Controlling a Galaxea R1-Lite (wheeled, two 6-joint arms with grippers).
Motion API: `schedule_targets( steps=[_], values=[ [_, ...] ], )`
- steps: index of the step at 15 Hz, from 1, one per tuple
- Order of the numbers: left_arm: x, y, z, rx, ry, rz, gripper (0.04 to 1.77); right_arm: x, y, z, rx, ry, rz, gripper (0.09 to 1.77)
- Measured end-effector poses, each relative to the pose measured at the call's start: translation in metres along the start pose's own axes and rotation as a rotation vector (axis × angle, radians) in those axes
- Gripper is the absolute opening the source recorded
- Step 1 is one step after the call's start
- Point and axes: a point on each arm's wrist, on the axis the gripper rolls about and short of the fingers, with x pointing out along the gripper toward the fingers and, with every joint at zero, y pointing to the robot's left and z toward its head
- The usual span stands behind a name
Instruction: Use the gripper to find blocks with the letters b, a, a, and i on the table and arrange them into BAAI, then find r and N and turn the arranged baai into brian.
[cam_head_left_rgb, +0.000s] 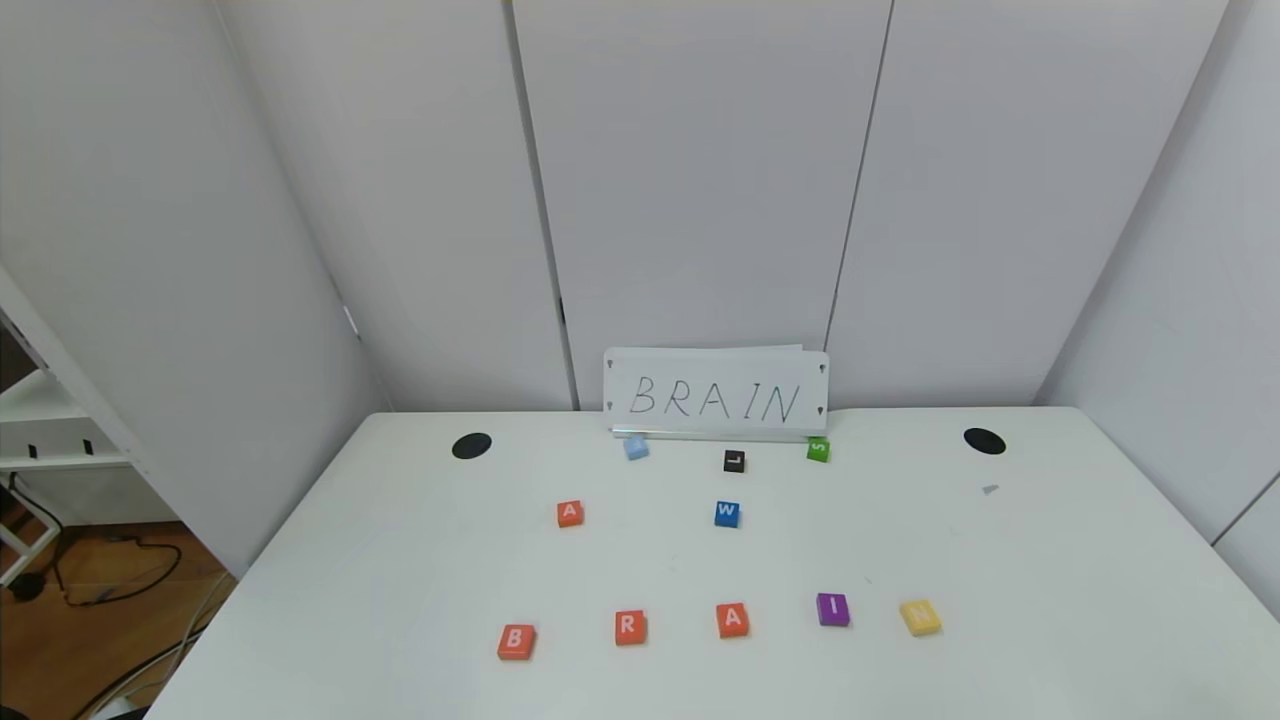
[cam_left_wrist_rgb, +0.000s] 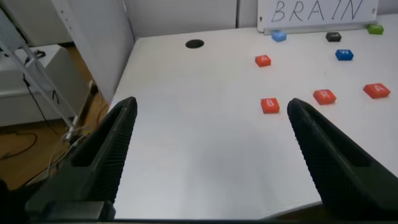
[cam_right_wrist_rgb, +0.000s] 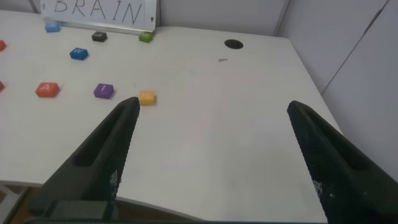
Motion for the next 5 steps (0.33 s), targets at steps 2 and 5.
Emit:
schedule_targets(
  steps=[2, 5],
  values=[
    [0.0, 0.0, 0.0001, -0.018, -0.003, -0.001, 1.72, 0.0001, 0.0, 0.0, 0.002, -0.001, 0.003, 1.71],
    [0.0002, 0.0001, -0.0004, -0.064, 0.0, 0.003, 1.72, 0.0001, 0.0, -0.0004, -0.002, 0.001, 0.004, 1.71]
  ],
)
